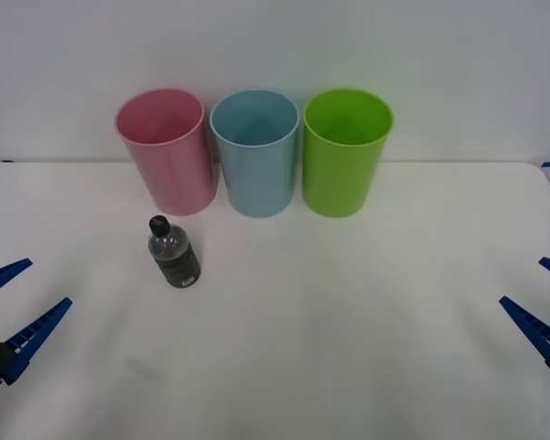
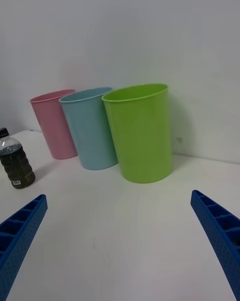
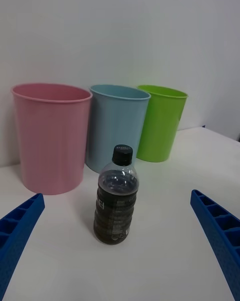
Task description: Grasp the object on the table and drop it into the matching bin: aluminum can to the light blue bin, PET bottle to the pink bin.
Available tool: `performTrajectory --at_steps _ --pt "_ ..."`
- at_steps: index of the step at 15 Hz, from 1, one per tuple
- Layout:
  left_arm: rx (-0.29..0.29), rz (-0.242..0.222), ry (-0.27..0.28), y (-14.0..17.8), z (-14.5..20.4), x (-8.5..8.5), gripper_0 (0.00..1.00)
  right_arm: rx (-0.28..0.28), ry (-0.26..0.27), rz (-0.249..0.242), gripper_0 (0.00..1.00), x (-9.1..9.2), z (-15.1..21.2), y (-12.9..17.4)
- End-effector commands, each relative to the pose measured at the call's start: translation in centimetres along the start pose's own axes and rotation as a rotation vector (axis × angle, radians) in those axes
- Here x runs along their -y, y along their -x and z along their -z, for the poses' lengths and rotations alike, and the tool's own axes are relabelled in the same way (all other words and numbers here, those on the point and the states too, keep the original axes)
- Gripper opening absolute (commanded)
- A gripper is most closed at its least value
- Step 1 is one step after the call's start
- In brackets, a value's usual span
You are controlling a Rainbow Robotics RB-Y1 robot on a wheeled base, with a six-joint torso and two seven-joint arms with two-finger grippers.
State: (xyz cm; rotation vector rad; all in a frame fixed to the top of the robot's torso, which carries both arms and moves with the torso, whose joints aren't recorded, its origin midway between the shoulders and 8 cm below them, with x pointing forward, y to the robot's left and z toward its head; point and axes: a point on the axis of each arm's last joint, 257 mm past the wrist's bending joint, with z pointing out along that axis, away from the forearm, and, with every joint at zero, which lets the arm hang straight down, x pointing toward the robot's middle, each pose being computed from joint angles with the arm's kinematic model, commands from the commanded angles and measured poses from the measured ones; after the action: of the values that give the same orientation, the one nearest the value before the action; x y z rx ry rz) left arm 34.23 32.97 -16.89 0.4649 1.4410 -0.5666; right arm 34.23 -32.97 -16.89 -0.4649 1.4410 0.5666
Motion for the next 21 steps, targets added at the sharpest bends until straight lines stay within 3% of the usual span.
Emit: performTrajectory --at_steps 1,3,7,10,12,15,21 --pt "0.0 0.0 0.0 0.0 0.0 0.0 1.0 0.0 0.0 0.0 1.0 0.0 0.0 0.0" --pt "0.031 0.027 0.01 -0.3 -0.7 0.3 1.0 0.0 0.0 0.0 1.0 0.0 0.0 0.0" --pt "0.032 0.022 0.005 -0.2 -0.7 0.6 1.0 0.0 0.0 0.0 1.0 0.0 0.0 0.0" --pt "-0.024 0.001 0.027 -1.6 0.8 0.3 1.0 0.0 0.0 0.0 1.0 0.0 0.0 0.0" --pt "-0.077 -0.054 0.04 -3.0 1.5 0.2 1.0 0.0 0.0 0.0 1.0 0.0 0.0 0.0" --pt "-0.128 -0.053 0.05 -4.8 2.0 0.5 1.0 0.0 0.0 0.0 1.0 0.0 0.0 0.0" --pt "-0.15 -0.053 0.066 -6.4 1.5 0.7 1.0 0.0 0.0 0.0 1.0 0.0 0.0 0.0"
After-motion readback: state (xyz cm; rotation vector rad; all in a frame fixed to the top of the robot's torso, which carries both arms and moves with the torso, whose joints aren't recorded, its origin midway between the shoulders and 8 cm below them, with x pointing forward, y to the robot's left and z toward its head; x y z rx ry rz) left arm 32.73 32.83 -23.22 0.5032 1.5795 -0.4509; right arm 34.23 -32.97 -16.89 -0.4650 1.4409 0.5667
